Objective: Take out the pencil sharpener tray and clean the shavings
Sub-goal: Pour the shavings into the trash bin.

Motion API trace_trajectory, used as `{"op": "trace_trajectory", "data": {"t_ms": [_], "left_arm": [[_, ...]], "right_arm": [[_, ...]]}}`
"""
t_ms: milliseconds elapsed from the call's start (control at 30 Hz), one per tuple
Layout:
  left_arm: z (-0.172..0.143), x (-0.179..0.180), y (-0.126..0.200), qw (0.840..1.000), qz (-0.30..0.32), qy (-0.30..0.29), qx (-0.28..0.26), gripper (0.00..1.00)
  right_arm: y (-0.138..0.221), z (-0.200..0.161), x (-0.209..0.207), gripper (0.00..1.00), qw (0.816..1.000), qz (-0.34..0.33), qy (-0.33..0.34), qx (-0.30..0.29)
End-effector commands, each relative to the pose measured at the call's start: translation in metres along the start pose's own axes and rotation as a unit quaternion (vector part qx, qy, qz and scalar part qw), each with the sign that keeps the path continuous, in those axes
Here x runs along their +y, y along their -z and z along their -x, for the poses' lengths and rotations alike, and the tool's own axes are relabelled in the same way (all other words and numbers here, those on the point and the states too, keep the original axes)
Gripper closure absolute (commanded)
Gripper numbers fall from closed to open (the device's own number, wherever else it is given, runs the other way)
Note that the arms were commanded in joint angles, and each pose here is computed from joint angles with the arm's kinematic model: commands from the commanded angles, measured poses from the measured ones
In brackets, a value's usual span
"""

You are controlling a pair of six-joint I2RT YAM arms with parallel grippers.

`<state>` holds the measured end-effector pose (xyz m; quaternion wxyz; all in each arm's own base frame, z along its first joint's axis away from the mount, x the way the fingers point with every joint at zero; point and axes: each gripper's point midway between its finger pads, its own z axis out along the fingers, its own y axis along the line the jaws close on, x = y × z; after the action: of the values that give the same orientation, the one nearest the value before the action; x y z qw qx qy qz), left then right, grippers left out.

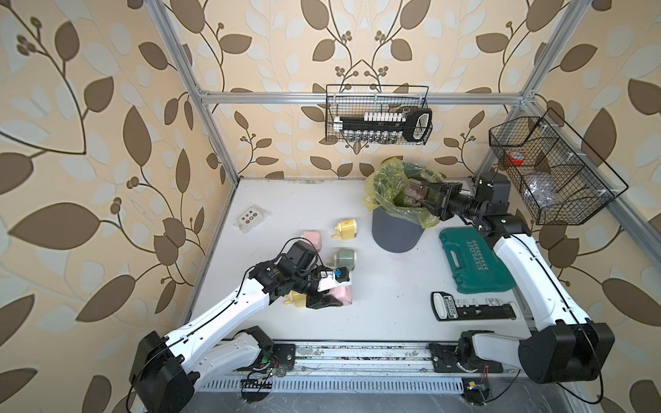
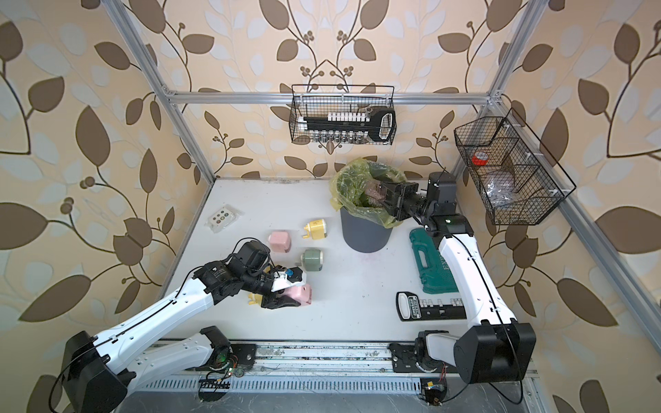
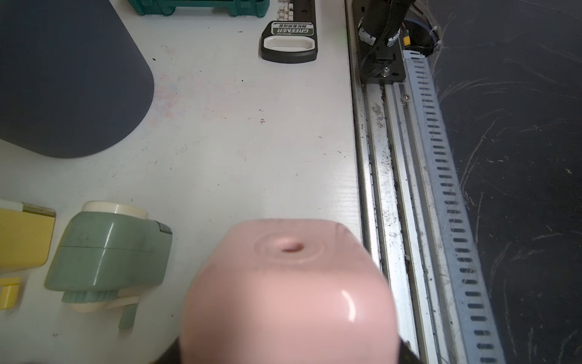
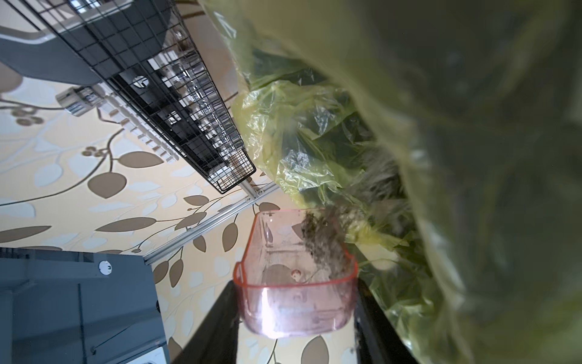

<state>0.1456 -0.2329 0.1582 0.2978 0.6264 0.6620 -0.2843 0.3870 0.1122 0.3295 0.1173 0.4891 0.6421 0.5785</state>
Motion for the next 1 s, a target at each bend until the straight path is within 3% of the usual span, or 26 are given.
{"op": "trace_trajectory", "data": {"t_ms": [0, 567, 667, 767, 867, 967], "left_arm": [[0.001, -0.002, -0.001, 1.0, 0.003, -0.008, -0.002, 1.0], [-0.009, 0.002, -0.007, 0.999, 0.018, -0.012, 0.028, 1.0], [-0.009, 0.0, -0.008, 0.999, 0.015, -0.014, 0.028, 1.0], [-0.009, 0.0, -0.008, 0.999, 0.015, -0.012, 0.03, 1.0], [-0.01, 0.0, -0.009, 0.999, 0.016, -0.014, 0.031, 1.0], [-0.01, 0.0, -0.01, 0.999, 0.014, -0.013, 0.033, 1.0]], "right_arm": [[0.005, -0.018, 0.016, 1.0, 0.999, 0.007, -0.018, 0.043], [0.01, -0.02, 0.011, 1.0, 0.996, 0.007, -0.039, 0.076], [0.016, -0.019, 0.02, 1.0, 0.998, 0.013, -0.017, 0.056], [0.006, -0.023, 0.016, 1.0, 0.995, 0.011, -0.033, 0.095], [0.009, -0.019, 0.016, 1.0, 0.997, 0.018, -0.01, 0.07], [0.003, -0.025, 0.018, 1.0, 0.992, 0.035, -0.032, 0.113]]}}
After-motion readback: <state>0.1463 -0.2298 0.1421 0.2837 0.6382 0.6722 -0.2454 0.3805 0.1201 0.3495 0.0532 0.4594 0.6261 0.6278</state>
